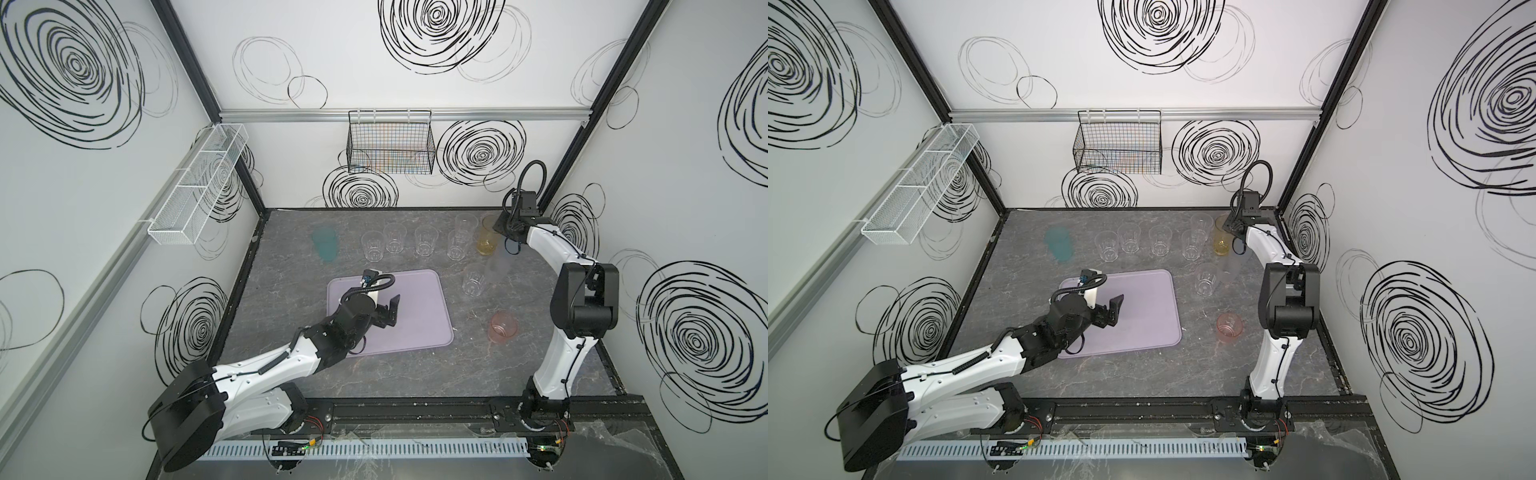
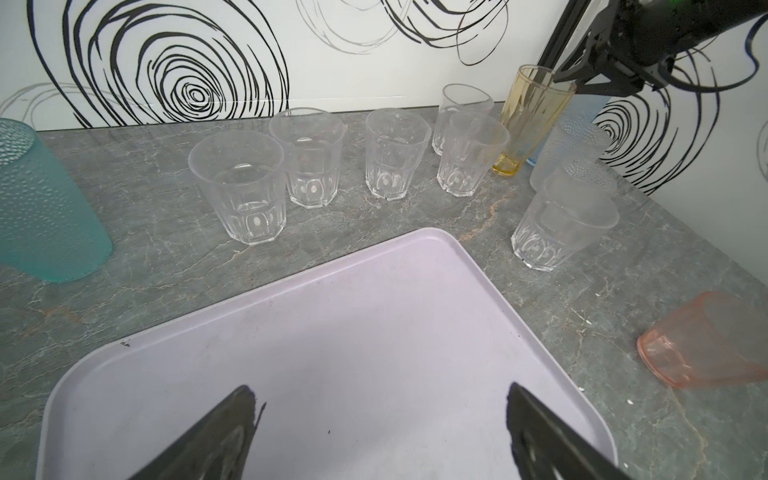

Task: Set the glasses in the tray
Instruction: 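Grasp the yellow glass with the right gripper and lift it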

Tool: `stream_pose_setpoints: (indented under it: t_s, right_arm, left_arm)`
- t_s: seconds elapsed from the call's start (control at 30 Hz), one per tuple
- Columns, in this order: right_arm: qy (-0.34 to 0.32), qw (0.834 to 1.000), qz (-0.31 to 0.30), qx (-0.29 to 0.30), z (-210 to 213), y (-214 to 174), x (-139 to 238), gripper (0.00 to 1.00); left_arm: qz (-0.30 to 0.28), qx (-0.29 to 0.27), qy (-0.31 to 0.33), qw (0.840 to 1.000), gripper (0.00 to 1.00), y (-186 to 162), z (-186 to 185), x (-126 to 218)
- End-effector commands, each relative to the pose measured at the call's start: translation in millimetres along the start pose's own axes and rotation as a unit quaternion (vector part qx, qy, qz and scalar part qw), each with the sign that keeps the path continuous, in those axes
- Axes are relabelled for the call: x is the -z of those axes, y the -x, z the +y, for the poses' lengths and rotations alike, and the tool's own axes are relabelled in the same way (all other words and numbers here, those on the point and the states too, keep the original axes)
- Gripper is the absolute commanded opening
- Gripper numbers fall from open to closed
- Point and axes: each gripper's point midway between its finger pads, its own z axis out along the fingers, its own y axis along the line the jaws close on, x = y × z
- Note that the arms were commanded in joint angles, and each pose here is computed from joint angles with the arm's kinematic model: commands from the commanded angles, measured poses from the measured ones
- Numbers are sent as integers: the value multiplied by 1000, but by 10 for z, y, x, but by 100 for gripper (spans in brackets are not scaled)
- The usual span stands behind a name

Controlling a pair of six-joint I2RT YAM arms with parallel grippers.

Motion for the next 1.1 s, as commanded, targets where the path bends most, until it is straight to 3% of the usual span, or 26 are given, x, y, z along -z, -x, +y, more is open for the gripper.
stream_pose_setpoints:
  t_s: [0.0, 0.23, 0.53, 0.8, 1.07]
  right_arm:
    - [-1, 1000, -1, -11, -10, 91, -28, 36]
    - [-13, 999, 34, -19, -99, -15, -211, 28]
    - [-19, 999, 29, -24, -127, 39, -194, 12]
    - [-12, 1000, -6, -22, -37, 271, 169, 6]
    - [27, 998, -47, -10, 227, 476, 779, 0]
  left_arm:
    - [-31, 19, 1, 999, 96, 129, 40, 33]
    - [-33, 21, 7, 999, 96, 139, 72, 43]
    - [-29, 23, 6, 999, 96, 120, 70, 40]
    - [-35, 26, 5, 999, 96, 168, 64, 65]
    - [-40, 18, 15, 999, 96, 225, 119, 95]
